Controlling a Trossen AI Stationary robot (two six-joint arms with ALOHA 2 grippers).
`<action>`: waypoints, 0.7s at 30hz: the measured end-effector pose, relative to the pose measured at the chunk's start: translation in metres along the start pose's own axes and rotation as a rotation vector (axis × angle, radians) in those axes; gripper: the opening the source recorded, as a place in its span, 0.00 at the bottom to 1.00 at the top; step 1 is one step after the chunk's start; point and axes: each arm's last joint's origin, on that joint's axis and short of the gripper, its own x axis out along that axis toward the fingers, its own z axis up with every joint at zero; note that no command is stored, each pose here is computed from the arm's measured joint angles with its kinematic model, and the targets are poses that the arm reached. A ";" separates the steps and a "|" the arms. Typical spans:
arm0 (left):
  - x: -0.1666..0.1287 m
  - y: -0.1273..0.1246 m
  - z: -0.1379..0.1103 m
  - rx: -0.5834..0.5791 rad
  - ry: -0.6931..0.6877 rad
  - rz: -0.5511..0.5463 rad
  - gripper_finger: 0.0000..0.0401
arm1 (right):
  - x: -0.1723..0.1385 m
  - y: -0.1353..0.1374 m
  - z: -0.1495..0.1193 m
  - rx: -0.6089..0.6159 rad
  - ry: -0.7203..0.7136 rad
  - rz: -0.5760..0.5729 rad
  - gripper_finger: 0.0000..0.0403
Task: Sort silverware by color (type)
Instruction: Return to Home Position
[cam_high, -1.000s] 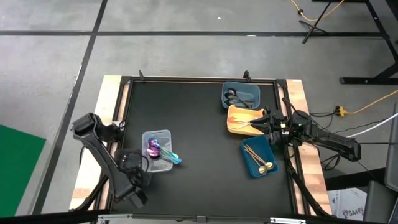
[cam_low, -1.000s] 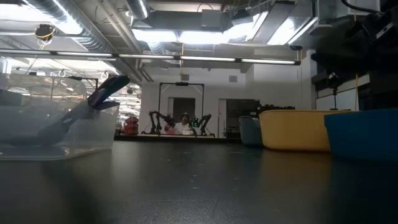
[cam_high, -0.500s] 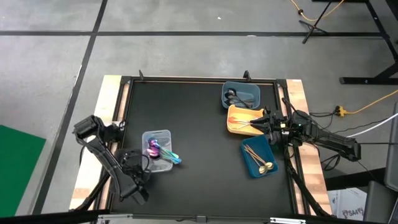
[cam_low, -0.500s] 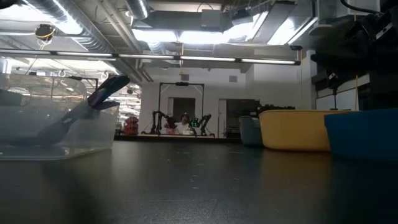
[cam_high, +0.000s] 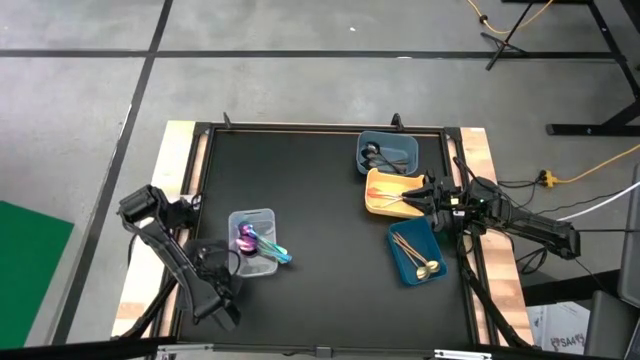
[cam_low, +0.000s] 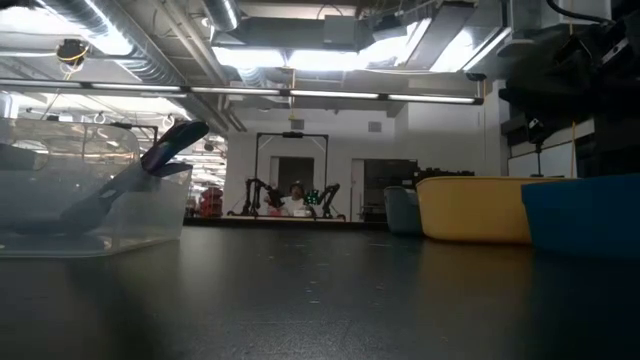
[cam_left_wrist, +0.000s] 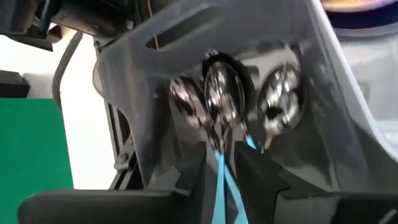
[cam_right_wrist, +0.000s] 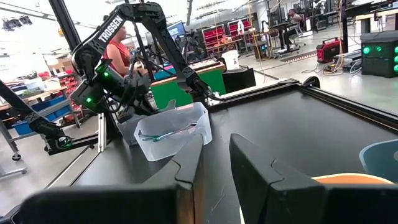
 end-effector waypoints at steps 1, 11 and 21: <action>-0.003 0.000 0.000 0.019 0.015 -0.003 0.19 | 0.000 0.000 0.000 0.000 0.000 0.000 0.18; -0.052 -0.001 0.000 0.067 0.075 -0.168 0.06 | 0.000 0.000 0.000 0.000 0.001 -0.001 0.18; -0.105 -0.020 0.029 0.121 -0.221 -0.591 0.00 | 0.000 0.000 0.000 0.000 0.001 -0.002 0.18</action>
